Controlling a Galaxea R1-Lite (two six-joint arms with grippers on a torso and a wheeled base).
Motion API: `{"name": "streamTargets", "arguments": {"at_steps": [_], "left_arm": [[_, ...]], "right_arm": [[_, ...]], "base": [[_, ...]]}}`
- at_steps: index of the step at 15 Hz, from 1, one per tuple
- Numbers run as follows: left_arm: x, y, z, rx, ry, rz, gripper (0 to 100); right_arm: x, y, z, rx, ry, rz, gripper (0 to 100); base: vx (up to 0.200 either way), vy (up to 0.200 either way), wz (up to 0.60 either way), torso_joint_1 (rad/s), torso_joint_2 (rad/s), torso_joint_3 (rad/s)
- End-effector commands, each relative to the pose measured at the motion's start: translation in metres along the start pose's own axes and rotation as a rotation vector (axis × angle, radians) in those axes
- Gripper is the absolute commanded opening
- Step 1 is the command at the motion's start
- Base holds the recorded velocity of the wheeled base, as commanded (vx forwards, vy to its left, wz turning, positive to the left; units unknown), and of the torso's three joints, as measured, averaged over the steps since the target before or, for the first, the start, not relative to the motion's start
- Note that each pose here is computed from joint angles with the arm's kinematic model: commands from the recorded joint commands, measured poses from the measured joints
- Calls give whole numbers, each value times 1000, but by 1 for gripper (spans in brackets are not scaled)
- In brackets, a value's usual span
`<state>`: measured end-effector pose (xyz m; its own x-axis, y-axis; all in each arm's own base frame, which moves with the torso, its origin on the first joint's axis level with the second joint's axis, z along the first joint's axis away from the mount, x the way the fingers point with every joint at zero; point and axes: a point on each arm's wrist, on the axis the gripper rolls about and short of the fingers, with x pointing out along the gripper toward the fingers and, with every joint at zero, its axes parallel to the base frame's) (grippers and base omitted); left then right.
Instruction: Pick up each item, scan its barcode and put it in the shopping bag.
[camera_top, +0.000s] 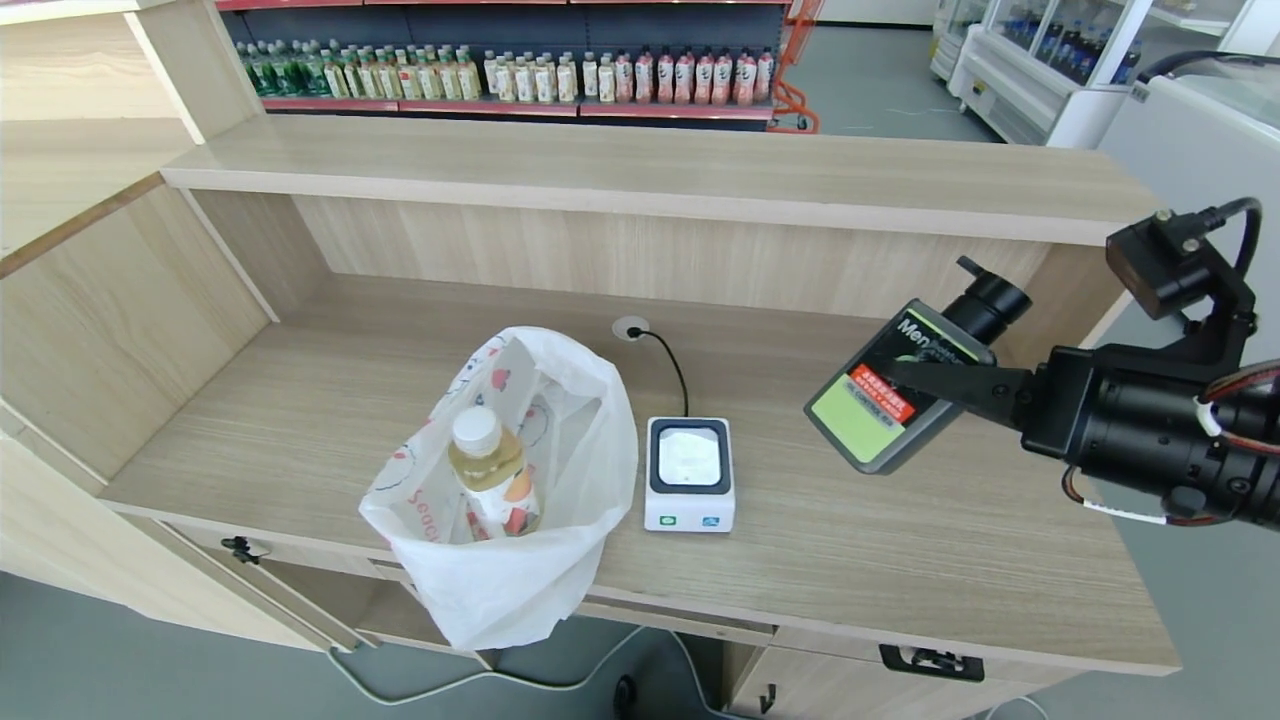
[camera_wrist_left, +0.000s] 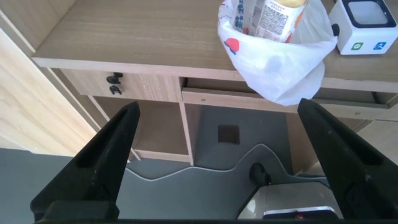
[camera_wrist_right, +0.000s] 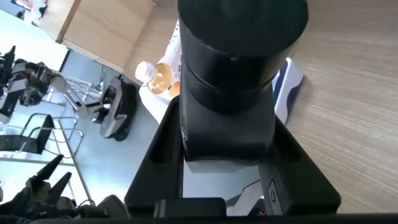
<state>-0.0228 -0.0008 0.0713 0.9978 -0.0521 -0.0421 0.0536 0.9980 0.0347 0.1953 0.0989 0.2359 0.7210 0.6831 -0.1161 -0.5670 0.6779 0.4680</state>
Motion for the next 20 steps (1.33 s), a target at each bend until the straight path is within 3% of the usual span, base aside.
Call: {"name": "streamTargets", "arguments": {"at_steps": [1,6,9,20], "left_arm": [[0,0,0,0,-1,0,100],[0,0,0,-3,1,0,100],[0,0,0,-1,1,0,100],[0,0,0,2,1,0,100]], "right_arm": [[4,-4,-4,2,16,-16,0],[50,-41,-4,14,-35,-298,0],[72,-61,-6,19,-65,-396,0],[82,-68,-22,27,-6,-403,0]], "base": [[0,200,0,7,2,2],[0,200,0,3,5,5],[0,0,0,0,0,0],[0,0,0,0,0,0]]}}
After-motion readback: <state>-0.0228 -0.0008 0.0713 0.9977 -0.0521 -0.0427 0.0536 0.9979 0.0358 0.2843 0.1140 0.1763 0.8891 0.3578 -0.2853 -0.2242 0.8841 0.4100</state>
